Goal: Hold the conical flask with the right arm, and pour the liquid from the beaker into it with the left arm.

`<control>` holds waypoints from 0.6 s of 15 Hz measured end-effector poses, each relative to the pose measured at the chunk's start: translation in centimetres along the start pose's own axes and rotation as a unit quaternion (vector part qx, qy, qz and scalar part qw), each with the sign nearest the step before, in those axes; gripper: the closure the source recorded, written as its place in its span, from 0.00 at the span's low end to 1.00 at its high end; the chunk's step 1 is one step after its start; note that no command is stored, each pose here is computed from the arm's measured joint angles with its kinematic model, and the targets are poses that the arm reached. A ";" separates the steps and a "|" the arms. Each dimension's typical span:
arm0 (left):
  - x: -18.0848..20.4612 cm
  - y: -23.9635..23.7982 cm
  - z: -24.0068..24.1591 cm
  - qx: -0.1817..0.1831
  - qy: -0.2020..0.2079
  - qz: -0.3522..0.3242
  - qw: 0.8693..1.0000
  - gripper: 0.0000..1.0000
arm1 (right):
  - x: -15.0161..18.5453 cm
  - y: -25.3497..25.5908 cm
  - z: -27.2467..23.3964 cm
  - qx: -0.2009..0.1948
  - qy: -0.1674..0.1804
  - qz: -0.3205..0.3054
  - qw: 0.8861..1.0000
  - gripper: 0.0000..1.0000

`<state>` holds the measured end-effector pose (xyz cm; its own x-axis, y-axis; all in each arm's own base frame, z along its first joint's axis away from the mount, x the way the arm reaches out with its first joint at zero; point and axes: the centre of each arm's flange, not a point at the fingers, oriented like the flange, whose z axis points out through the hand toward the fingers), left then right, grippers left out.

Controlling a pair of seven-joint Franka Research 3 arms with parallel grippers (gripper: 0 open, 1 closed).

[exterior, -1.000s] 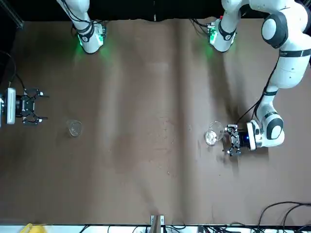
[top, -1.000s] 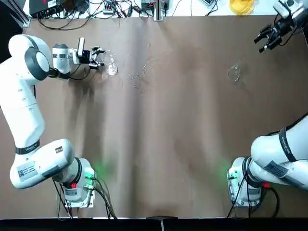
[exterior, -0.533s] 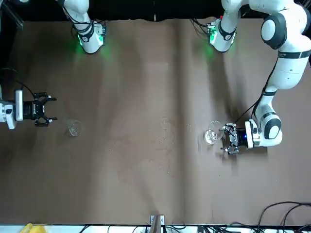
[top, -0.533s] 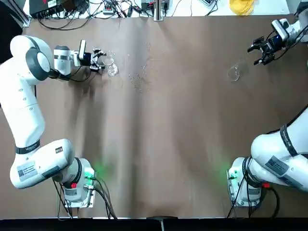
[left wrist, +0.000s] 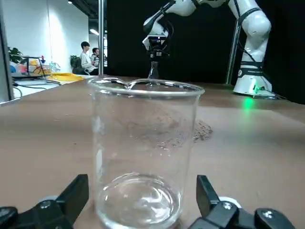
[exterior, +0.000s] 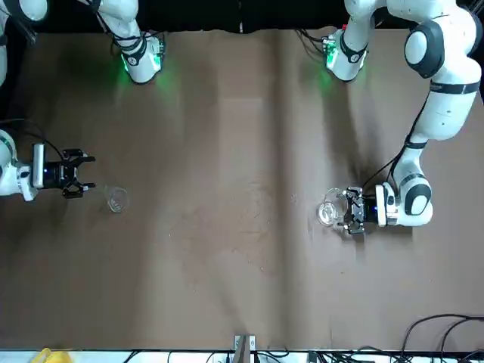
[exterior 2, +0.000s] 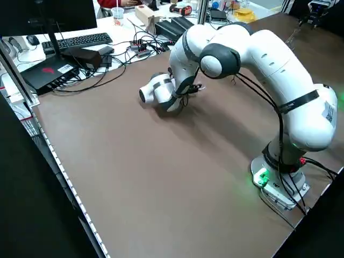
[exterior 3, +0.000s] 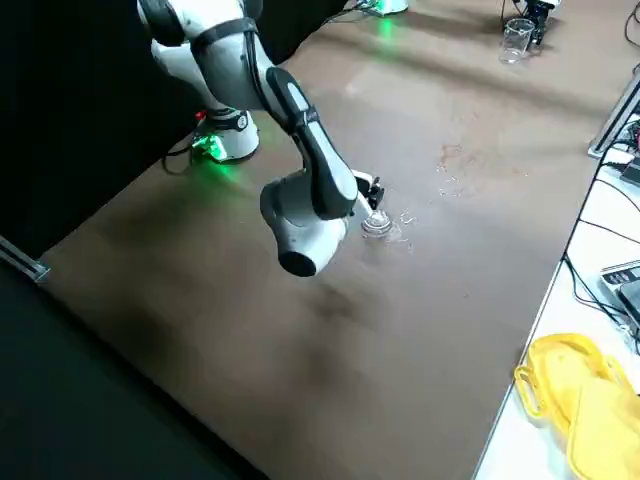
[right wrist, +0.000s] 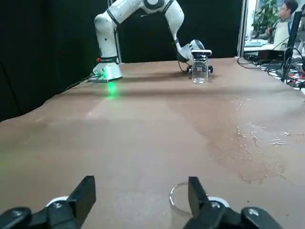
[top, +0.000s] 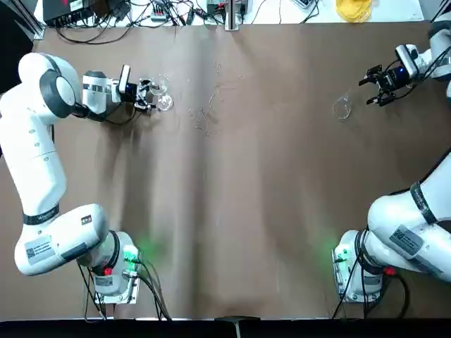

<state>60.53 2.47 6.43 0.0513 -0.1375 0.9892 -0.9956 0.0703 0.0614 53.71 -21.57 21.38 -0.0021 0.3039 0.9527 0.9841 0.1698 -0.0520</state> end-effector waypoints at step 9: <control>0.6 -0.5 3.3 -0.016 0.007 0.029 0.999 0.00 | -2.6 0.1 1.1 -0.026 0.047 -0.004 0.999 0.16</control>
<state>60.79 -0.90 6.56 -0.0045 -0.1190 0.9929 -0.9940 0.1090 0.0086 53.58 -21.32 18.56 0.0039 0.2133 0.9770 0.9920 0.1225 -0.0307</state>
